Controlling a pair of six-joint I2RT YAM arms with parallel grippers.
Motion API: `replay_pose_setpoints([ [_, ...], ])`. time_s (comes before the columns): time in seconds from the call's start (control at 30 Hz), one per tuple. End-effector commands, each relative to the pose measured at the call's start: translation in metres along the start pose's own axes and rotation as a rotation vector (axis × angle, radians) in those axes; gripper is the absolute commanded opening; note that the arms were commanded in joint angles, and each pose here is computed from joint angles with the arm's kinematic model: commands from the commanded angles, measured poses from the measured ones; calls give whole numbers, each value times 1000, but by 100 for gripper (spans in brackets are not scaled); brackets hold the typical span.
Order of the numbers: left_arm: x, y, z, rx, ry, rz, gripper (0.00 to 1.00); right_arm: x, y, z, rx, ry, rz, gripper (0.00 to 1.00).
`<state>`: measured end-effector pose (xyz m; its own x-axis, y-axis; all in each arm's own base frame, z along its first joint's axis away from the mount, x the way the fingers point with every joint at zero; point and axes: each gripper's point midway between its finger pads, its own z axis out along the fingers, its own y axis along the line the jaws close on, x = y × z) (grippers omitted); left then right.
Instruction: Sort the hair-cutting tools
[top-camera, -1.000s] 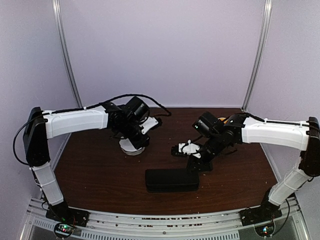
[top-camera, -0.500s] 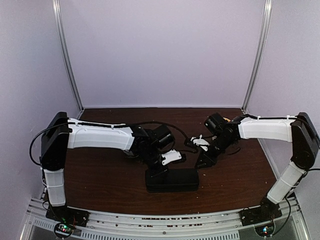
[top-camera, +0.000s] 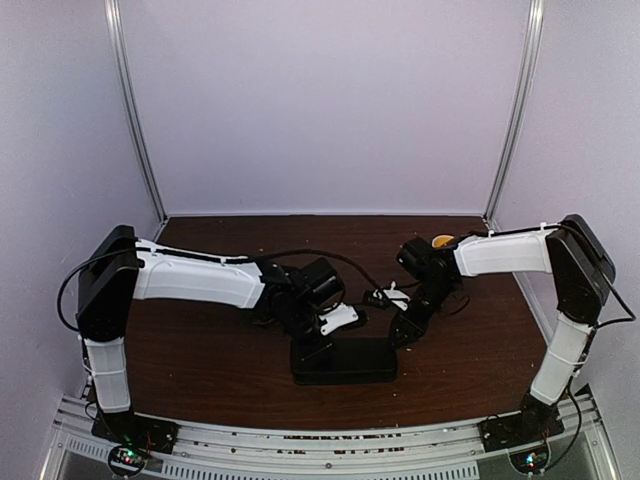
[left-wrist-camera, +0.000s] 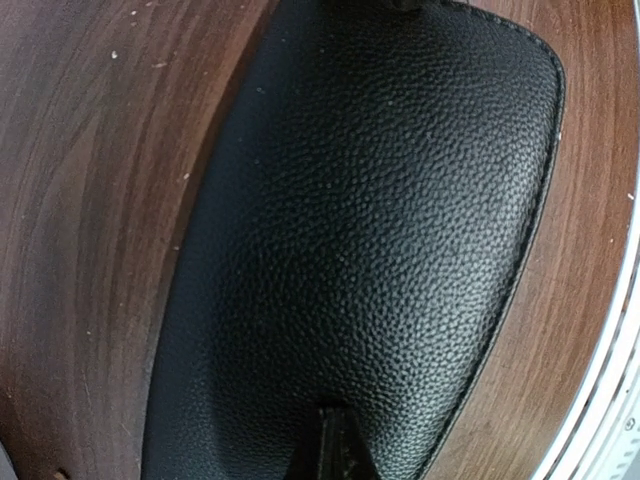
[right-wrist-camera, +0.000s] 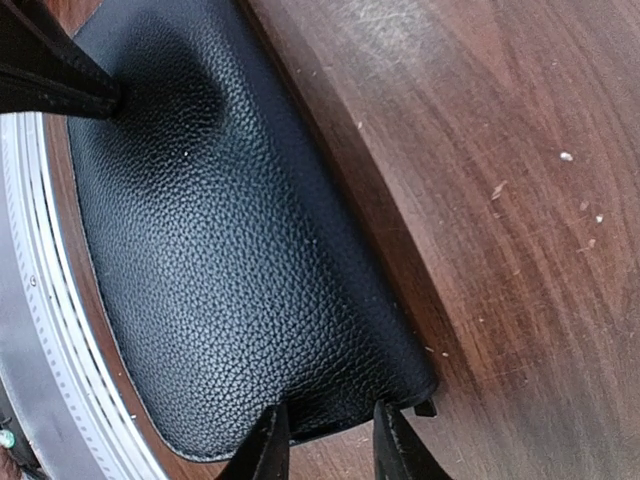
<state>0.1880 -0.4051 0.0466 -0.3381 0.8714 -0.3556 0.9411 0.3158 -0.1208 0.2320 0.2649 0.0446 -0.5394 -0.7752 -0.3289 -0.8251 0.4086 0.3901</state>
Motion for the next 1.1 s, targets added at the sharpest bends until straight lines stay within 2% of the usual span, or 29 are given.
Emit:
replay_pose_setpoints([
  [0.0, 49, 4, 9, -56, 111, -78, 0, 1, 35, 23, -122, 72, -40, 28],
  [0.13, 71, 11, -4, -129, 108, -113, 0, -8, 61, 31, -205, 90, -57, 27],
  [0.23, 71, 3, -27, -161, 51, -104, 9, -15, 79, 40, -244, 113, -92, 26],
  [0.33, 57, -19, -51, -221, -27, 18, 24, -23, 90, 42, -264, 119, -119, 25],
  [0.43, 42, -43, -68, -316, -79, 176, 34, -31, 88, 28, -241, 88, -137, 25],
  [0.57, 42, -51, -65, -360, -55, 281, 45, -34, 77, 3, -172, 12, -161, 26],
  [0.77, 47, -57, -44, -344, -11, 420, 50, -20, 64, -3, -94, -7, -174, 30],
  [1.07, 61, -56, -12, -353, 89, 533, 46, -5, 51, 27, -111, 82, -132, 31],
])
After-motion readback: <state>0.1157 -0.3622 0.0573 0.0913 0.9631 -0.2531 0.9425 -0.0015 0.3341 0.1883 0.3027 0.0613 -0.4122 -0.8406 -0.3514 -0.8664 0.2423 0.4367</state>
